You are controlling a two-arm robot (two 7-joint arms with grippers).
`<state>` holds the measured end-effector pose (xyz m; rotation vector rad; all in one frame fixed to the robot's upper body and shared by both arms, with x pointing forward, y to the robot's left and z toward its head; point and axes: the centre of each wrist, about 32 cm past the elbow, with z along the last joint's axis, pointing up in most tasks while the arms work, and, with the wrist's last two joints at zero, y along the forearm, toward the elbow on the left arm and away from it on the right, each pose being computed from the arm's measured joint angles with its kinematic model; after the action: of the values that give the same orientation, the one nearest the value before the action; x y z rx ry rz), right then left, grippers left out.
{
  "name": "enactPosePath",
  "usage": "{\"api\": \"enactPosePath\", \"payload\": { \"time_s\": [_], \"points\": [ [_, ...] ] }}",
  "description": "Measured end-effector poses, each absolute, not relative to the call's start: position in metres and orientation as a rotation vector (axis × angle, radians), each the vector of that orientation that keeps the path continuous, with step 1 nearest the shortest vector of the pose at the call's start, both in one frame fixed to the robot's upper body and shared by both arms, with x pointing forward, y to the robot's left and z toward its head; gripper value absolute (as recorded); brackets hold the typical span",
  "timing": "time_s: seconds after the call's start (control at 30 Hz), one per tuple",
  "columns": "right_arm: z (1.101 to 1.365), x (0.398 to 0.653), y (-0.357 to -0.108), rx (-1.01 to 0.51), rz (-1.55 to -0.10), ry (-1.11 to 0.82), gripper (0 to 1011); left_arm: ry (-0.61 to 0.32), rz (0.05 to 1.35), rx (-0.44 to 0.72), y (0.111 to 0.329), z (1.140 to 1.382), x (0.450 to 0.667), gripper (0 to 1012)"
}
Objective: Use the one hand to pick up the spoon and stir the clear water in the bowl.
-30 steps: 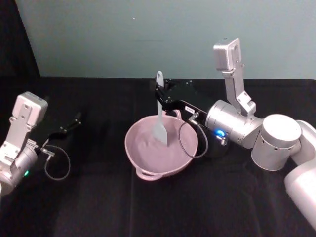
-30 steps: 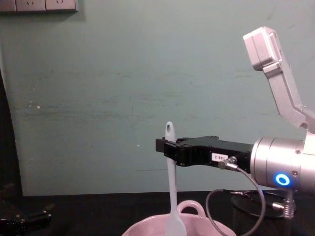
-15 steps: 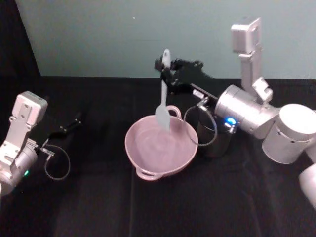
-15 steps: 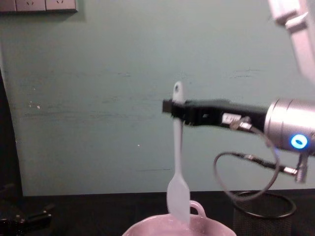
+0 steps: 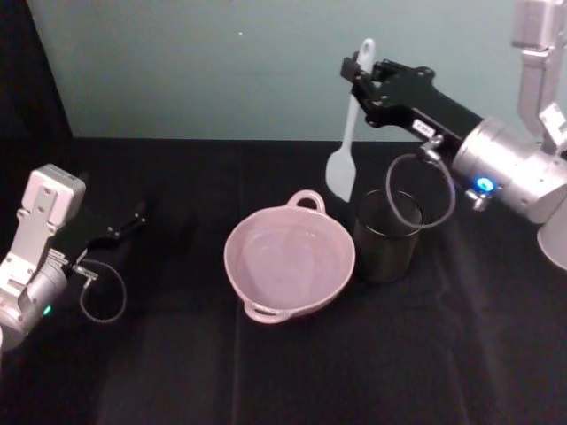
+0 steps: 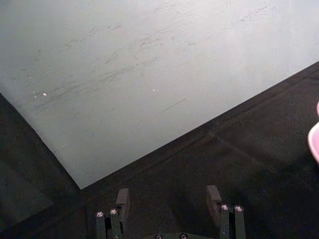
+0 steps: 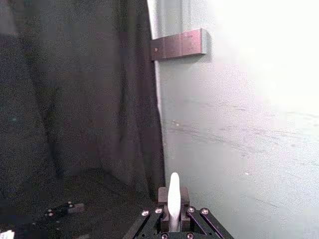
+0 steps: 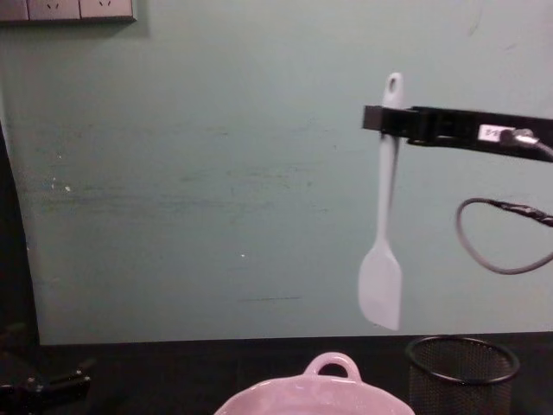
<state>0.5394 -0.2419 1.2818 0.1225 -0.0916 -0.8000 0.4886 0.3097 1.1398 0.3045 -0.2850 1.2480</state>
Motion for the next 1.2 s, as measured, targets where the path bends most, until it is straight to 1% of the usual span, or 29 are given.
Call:
{"api": "enactPosePath", "payload": {
  "time_s": [0.2, 0.43, 0.7, 1.07, 1.1, 1.2],
  "points": [
    [1.284, 0.536, -0.257, 0.114, -0.842, -0.091, 116, -0.285, 1.248, 0.305, 0.310, 1.140, 0.489, 1011],
    [1.277, 0.533, -0.271, 0.093, -0.886, -0.072, 116, -0.285, 1.248, 0.304, 0.310, 1.140, 0.489, 1011],
    [1.259, 0.530, -0.277, 0.087, -0.920, -0.029, 116, -0.285, 1.248, 0.304, 0.310, 1.140, 0.489, 1011],
    [1.230, 0.525, -0.278, 0.117, -0.962, 0.041, 116, -0.285, 1.248, 0.305, 0.310, 1.140, 0.489, 1011],
    [1.223, 0.525, -0.279, 0.117, -0.966, 0.059, 117, -0.285, 1.248, 0.305, 0.310, 1.140, 0.489, 1011],
    [1.218, 0.525, -0.279, 0.118, -0.964, 0.073, 116, -0.285, 1.248, 0.304, 0.310, 1.140, 0.489, 1011]
  ]
}}
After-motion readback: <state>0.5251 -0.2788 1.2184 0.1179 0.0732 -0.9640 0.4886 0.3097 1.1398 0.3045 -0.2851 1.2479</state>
